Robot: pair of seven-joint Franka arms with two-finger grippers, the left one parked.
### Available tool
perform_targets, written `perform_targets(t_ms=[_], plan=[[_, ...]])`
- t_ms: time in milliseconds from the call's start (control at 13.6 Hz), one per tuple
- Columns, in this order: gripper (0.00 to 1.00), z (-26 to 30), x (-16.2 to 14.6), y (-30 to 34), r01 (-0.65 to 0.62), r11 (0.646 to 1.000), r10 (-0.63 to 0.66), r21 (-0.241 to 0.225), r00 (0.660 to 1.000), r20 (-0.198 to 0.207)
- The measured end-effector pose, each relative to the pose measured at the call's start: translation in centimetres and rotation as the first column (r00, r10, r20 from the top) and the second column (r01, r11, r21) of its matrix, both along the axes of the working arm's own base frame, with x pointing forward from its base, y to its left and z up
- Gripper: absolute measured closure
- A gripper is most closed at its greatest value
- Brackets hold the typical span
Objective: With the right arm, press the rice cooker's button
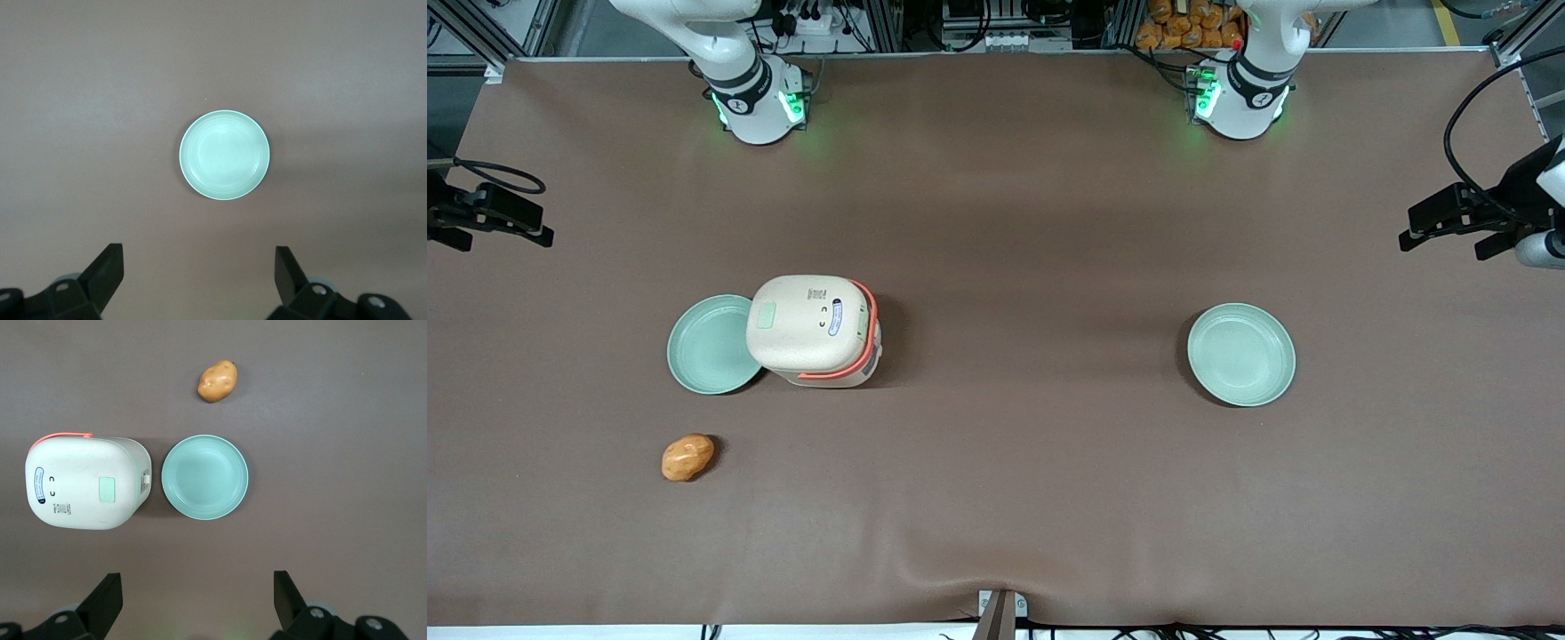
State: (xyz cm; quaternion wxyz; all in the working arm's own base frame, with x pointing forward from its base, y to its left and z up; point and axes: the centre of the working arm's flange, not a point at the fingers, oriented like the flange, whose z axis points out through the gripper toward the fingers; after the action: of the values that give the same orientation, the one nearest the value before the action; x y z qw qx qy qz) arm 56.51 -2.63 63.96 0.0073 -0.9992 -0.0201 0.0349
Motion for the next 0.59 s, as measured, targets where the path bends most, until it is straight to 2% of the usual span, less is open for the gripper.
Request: perform_targets(t_ms=[587], plan=[[0.00, 0.32, -0.11, 0.06, -0.001, 1.000, 0.001, 0.000, 1.000, 0.008]])
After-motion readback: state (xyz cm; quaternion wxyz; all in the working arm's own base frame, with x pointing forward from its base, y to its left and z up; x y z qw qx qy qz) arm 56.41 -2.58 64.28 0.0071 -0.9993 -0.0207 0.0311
